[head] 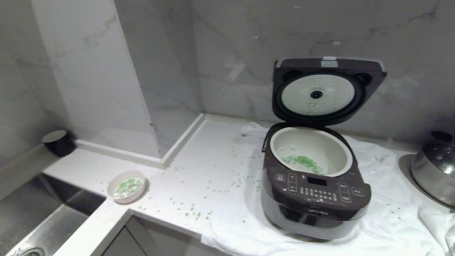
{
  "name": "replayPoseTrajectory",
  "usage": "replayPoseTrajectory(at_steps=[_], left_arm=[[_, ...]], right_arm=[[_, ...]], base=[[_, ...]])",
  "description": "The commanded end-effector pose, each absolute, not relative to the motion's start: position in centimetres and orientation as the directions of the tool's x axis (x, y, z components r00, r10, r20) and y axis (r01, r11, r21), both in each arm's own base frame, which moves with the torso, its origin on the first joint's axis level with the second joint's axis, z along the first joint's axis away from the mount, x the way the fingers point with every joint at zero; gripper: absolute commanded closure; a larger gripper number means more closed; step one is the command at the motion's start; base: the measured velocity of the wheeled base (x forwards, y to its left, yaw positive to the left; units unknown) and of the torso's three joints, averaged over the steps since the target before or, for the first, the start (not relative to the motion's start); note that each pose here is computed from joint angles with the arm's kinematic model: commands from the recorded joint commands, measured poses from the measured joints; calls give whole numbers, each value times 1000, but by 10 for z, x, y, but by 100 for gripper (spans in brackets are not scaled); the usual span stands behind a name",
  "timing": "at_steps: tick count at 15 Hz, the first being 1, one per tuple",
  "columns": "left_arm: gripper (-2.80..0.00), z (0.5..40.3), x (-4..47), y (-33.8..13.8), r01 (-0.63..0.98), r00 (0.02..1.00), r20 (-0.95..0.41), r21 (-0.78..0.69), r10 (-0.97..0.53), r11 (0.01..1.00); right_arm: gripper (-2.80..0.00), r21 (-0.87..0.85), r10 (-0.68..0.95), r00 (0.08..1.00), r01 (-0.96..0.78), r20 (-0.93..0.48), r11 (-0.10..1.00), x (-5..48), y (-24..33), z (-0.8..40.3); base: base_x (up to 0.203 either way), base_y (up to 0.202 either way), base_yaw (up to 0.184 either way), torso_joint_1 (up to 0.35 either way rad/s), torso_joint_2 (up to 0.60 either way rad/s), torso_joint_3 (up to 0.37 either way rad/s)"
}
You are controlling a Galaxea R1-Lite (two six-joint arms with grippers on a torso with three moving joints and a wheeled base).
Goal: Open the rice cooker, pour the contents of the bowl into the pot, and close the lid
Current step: Pour the water from the bowl into the rice cooker
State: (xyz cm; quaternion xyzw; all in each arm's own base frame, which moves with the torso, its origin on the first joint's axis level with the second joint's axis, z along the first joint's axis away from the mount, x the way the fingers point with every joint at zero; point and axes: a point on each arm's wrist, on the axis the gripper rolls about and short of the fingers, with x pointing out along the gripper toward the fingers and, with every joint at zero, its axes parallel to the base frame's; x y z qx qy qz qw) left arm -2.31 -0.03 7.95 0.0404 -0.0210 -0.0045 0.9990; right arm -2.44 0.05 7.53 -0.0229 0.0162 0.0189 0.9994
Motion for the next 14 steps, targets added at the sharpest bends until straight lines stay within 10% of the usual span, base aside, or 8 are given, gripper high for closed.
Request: replayPoseTrajectory(at_steps=[1,14], left_arm=[[0,76,-22,0,8,1000,29,82,-11,997],[0,76,-22,0,1,1000,29,71,-3,998]], right_arm=[[0,-46,38,999,-40,-33,998,-24,1,75],[0,-45,38,999,-40,-32,998,-25,1,75]], base=[[0,5,-174,-2,8,-1],[2,5,-104,2,2,1]])
